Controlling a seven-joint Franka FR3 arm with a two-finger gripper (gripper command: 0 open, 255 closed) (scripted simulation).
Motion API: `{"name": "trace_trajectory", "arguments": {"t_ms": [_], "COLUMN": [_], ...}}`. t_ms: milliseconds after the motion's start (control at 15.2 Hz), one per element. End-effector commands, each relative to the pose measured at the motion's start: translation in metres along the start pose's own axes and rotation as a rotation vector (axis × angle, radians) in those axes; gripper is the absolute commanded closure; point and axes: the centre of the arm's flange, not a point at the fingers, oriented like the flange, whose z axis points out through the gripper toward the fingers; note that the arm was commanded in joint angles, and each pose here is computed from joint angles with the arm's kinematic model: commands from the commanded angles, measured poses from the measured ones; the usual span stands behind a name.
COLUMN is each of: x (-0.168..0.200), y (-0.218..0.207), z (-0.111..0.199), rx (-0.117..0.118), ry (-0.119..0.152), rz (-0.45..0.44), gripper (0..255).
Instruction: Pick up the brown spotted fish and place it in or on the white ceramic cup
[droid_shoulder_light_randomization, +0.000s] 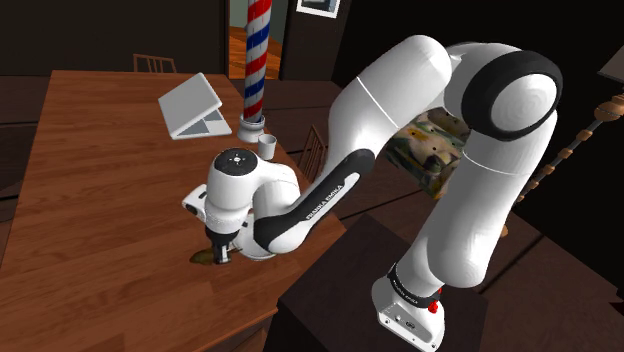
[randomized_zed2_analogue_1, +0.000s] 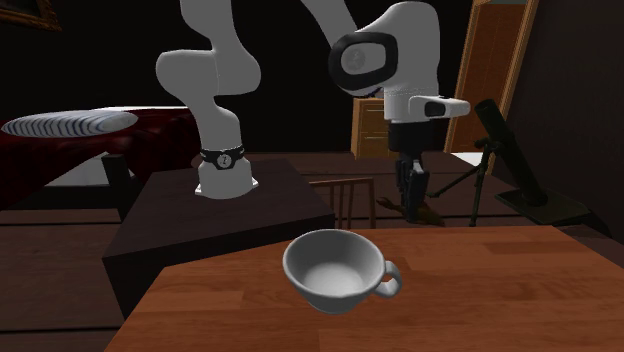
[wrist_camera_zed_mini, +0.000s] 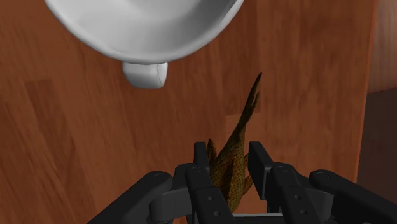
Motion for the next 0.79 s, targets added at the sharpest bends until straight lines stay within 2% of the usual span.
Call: {"name": "trace_trajectory", "arguments": {"t_ms": [0, 264, 726], "x": [0.000, 0.002, -0.080], "y": [0.001, 0.004, 0.047], "z": [-0.011, -0.030, -0.034], "rx": [0.000, 0.000, 0.000], "ry": [0.000, 0.000, 0.000], "rz": [0.000, 0.000, 0.000], "gripper": [255, 255, 255]}}
